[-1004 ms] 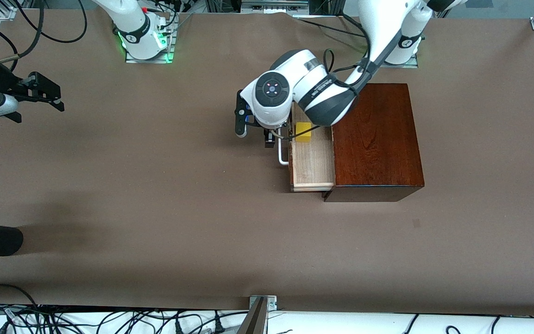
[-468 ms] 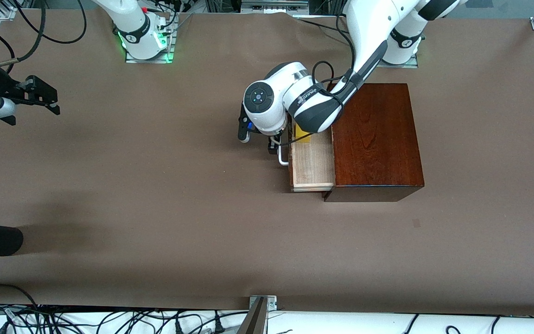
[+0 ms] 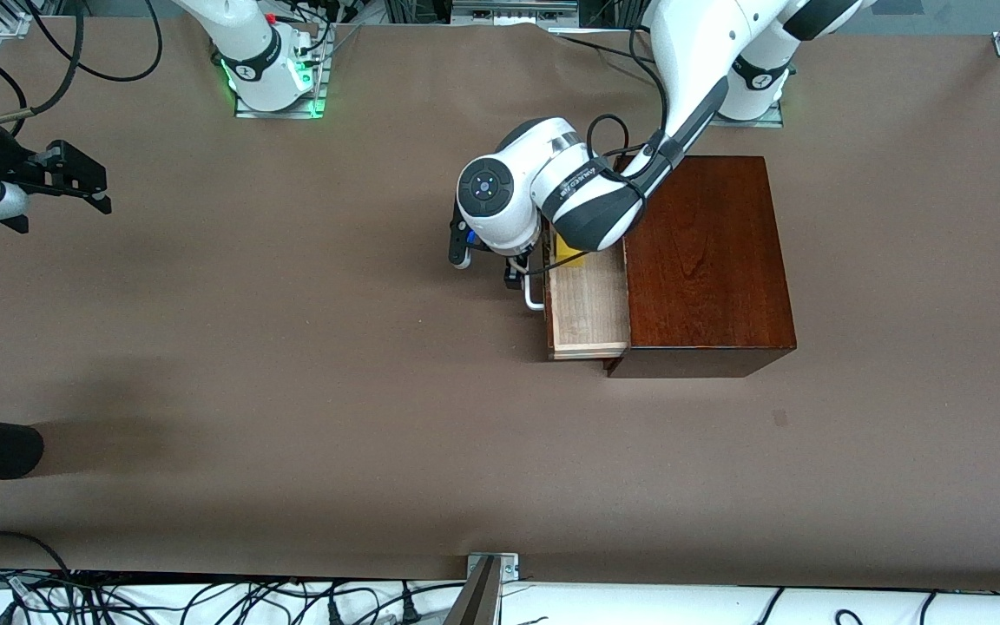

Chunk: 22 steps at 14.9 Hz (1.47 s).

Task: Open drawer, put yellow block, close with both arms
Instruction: 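Push the drawer shut into the box with the left gripper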

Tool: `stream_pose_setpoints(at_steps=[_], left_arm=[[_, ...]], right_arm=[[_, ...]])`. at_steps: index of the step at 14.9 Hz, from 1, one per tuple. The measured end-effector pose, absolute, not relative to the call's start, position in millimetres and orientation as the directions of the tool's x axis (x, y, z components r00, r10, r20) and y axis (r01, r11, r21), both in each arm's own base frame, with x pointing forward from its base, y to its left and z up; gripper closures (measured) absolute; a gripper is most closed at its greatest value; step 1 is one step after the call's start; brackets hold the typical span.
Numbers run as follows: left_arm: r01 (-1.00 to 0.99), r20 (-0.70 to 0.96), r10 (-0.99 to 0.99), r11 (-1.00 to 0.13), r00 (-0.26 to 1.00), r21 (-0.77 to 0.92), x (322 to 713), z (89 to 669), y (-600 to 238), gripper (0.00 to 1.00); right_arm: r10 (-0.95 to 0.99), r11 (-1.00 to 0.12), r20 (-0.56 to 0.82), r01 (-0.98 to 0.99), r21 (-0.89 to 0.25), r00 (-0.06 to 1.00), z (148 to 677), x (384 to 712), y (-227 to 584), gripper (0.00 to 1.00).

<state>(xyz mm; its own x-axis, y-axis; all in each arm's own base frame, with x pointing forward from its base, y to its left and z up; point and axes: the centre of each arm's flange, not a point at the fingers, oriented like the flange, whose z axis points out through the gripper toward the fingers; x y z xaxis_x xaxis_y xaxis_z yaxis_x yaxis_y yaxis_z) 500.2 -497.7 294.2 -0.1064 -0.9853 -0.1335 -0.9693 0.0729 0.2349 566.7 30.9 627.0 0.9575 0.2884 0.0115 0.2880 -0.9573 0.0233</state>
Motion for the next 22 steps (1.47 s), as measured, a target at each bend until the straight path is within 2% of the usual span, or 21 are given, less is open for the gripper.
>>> stream_pose_setpoints(at_steps=[3, 4, 8, 18, 22], left_arm=[[-0.965, -0.141, -0.984, 0.069, -0.107, 0.254, 502, 297, -494, 0.0], [-0.956, -0.214, -0.971, 0.039, -0.104, 0.291, 503, 293, -478, 0.0], [-0.932, -0.303, -0.949, -0.027, -0.09, 0.361, 513, 292, -441, 0.0], [-0.924, -0.35, -0.934, -0.072, -0.069, 0.375, 519, 307, -420, 0.0], [-0.944, -0.35, -0.936, -0.153, 0.043, 0.293, 517, 355, -420, 0.0]], right_arm=[[0.267, -0.964, 0.003, 0.267, 0.021, 0.964, 626, 566, 29, 0.0], [0.256, -0.966, -0.007, 0.256, 0.019, 0.967, 626, 565, 28, 0.0], [0.228, -0.973, -0.015, 0.229, 0.018, 0.973, 625, 564, 25, 0.0], [0.203, -0.979, -0.014, 0.204, 0.018, 0.979, 625, 564, 26, 0.0], [0.203, -0.979, -0.014, 0.203, 0.018, 0.979, 625, 564, 26, 0.0]])
